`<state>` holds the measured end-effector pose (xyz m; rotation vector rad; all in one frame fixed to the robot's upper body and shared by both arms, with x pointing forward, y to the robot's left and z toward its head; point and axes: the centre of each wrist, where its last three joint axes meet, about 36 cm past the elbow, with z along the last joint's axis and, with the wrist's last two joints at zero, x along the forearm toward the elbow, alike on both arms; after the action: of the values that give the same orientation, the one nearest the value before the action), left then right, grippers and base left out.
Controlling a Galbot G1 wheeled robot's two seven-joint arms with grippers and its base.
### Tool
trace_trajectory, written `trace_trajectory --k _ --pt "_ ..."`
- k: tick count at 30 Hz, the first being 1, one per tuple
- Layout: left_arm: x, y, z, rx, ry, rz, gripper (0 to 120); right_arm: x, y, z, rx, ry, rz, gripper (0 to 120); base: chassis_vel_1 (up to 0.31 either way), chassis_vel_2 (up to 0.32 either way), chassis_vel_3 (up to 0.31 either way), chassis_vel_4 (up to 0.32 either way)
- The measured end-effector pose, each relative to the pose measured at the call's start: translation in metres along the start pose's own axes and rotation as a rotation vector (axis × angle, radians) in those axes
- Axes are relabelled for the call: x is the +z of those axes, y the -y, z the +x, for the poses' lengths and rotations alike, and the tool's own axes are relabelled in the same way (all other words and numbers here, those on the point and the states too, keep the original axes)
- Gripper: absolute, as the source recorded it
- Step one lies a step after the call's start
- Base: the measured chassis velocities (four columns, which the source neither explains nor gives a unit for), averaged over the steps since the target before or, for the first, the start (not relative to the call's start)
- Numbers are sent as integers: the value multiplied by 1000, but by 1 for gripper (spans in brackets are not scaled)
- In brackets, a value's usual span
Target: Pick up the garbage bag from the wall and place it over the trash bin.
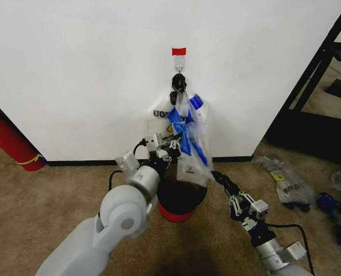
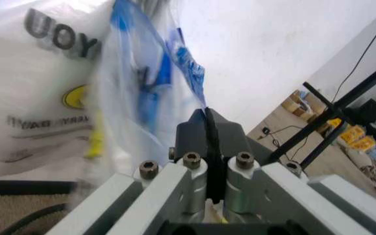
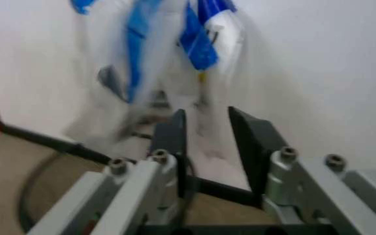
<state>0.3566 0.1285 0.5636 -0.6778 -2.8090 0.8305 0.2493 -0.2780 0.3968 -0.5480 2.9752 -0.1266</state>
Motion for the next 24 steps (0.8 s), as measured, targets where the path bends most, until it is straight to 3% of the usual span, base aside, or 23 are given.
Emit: trace_trajectory --k 5,9,11,18,24 --pt "5 -1 9 -9 10 8 0 -44 -1 -1 73 -7 65 47 0 0 0 0" --pt "7 -1 11 -11 11 12 0 -60 3 -7 45 21 78 54 0 0 0 0" --pt "9 0 11 -13 9 15 0 -79 17 -21 -50 38 145 68 0 0 0 0" --pt "12 -1 7 -14 -1 7 0 -89 77 -78 -207 44 317 93 0 0 0 0" --pt "19 9 -17 25 -27 1 0 -102 111 -103 -258 22 453 100 0 0 0 0"
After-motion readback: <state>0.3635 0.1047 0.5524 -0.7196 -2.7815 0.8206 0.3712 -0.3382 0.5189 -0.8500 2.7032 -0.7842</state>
